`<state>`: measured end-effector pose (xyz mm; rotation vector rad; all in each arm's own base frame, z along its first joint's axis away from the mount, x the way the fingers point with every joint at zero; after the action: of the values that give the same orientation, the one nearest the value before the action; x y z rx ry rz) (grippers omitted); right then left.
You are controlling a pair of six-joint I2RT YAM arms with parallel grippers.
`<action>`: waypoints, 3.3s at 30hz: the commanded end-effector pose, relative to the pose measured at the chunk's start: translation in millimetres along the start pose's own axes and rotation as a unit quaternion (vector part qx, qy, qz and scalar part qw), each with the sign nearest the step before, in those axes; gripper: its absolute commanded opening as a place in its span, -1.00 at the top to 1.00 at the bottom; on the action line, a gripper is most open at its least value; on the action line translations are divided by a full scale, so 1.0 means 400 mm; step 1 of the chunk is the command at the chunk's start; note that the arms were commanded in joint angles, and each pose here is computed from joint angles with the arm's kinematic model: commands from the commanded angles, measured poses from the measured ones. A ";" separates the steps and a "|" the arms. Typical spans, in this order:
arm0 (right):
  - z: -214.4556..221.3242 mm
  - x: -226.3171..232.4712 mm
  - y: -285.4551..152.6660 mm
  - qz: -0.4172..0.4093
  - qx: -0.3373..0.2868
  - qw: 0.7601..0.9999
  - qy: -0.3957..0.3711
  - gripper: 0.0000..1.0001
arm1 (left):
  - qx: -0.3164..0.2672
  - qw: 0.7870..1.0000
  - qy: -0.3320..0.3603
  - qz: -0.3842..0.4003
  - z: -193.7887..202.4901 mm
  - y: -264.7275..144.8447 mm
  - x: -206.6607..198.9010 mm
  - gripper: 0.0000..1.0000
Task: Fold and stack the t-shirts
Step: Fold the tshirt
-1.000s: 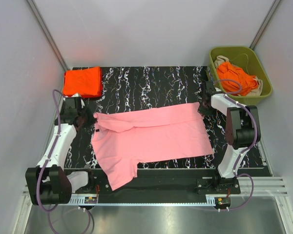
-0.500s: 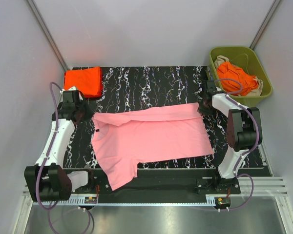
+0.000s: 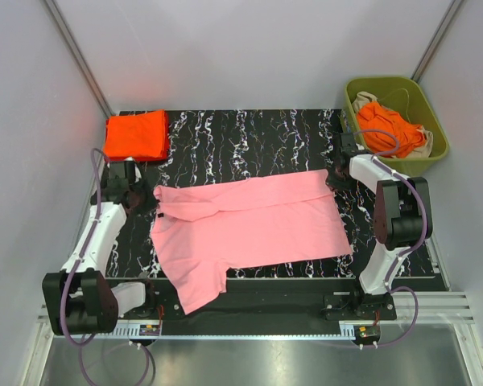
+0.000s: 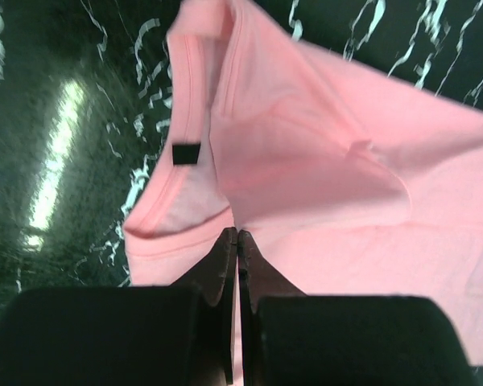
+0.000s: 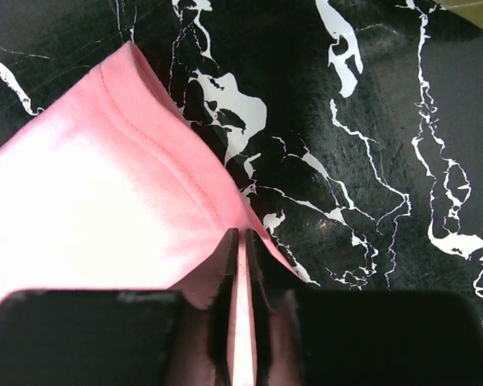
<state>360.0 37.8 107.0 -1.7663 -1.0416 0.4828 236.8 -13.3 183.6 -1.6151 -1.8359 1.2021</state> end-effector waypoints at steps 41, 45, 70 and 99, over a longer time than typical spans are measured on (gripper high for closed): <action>0.491 0.459 -0.274 -0.379 0.134 0.915 0.027 0.03 | 0.047 0.993 0.020 0.109 0.115 -0.049 -0.121 1.00; 0.537 0.486 -0.249 -0.368 0.150 0.917 0.014 0.06 | 0.045 0.992 -0.021 0.112 0.153 -0.042 -0.112 1.00; 0.521 0.474 -0.280 -0.379 0.124 0.917 -0.014 0.09 | 0.044 0.993 0.004 0.112 0.179 -0.030 -0.178 0.15; 0.488 0.432 -0.272 -0.338 0.057 0.938 -0.058 0.11 | 0.102 0.983 0.053 -0.146 -0.174 0.329 0.017 0.77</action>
<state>262.9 303.5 125.6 -1.1527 -1.5296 0.2504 356.6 -7.5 101.3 -1.2607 -1.6625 1.1775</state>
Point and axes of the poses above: each gripper's point midway between its finger pads, its own y axis out along the fingers, its own x axis along the line the jaws close on, z = x × y, the point moved 8 cm from there along -y, back along the fingers, and after that the axes turned 10 degrees about y, right-handed, at the moved point
